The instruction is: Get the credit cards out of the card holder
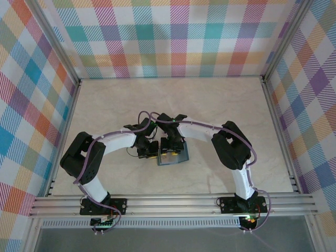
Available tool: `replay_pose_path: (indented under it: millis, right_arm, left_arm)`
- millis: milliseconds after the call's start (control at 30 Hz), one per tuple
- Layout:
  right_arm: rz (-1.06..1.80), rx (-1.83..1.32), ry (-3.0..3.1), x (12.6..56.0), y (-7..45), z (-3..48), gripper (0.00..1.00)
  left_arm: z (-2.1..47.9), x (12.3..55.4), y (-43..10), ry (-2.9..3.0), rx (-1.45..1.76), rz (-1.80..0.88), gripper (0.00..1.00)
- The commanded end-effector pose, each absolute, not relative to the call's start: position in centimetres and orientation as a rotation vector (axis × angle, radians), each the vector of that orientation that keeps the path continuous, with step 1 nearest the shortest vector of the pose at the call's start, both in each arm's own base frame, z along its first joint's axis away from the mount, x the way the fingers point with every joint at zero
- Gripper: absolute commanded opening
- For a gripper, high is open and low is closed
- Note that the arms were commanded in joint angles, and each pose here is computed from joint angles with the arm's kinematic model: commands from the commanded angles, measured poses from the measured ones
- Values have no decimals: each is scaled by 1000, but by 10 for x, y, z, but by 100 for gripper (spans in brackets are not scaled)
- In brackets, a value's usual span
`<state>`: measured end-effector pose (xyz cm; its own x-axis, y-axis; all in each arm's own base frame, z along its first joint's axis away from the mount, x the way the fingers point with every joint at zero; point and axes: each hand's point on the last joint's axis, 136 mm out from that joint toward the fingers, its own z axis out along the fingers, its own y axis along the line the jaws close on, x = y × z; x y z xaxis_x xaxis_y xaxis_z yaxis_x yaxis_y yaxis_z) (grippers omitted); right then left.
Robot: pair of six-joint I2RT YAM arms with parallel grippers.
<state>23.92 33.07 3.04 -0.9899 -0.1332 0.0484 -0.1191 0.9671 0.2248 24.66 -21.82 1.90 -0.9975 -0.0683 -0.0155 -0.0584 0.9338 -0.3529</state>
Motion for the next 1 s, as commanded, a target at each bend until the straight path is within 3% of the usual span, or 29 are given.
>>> replay_pose_path:
  millis: [0, 600, 967]
  right_arm:
    - [-129, 265, -3036, 227, 313, 20, 48]
    - [166, 286, -3099, 237, 275, 40, 63]
    - [153, 220, -3094, 238, 252, 37, 64]
  left_arm:
    - [17, 238, -212, 3087, -71, -503, 6]
    - [16, 239, -213, 3092, -68, -506, 6]
    - [17, 240, -214, 3093, -67, -507, 6]
